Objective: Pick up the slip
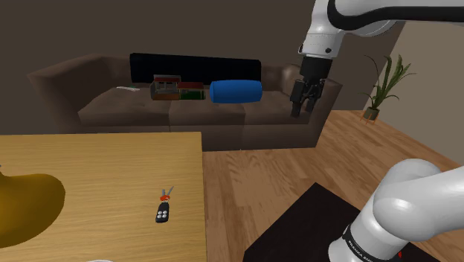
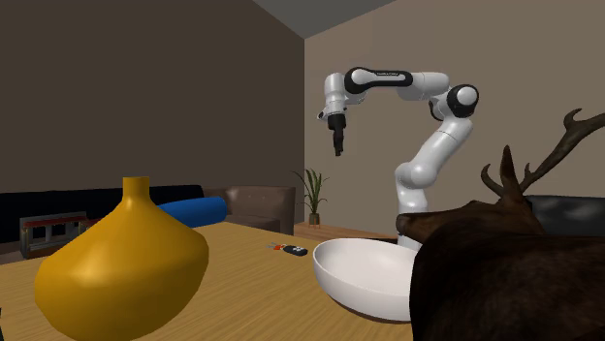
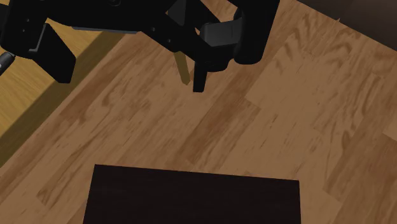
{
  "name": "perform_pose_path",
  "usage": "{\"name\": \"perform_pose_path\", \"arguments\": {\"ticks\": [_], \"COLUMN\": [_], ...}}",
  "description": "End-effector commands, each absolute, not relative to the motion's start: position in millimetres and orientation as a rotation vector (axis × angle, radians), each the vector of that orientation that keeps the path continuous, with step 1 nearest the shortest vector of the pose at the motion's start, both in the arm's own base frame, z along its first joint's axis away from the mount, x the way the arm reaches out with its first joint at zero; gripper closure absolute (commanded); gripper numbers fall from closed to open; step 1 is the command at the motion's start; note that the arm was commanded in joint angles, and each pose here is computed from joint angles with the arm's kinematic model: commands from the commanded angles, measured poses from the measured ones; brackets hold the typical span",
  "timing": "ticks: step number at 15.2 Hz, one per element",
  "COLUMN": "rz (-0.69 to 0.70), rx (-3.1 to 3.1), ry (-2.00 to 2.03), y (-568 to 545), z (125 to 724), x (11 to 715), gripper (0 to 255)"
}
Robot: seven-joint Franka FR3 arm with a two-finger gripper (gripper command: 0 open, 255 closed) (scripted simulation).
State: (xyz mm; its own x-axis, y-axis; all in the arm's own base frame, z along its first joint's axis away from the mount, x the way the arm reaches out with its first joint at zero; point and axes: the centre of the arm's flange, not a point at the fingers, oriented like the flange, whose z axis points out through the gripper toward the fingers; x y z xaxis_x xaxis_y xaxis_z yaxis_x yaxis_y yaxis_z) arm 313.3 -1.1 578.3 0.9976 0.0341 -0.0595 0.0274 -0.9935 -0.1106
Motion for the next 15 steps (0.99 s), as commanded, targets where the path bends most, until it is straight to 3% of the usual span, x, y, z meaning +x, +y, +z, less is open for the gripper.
{"name": "perform_pose_path", "arguments": {"ticks": [1, 15], "rz": [0.093, 0.086], "rx": [-3.030, -3.050], "ry": [-0.047, 0.199], "y": [-1, 164], "z": [578, 499], "x": [313, 351], "gripper": [0, 0]}}
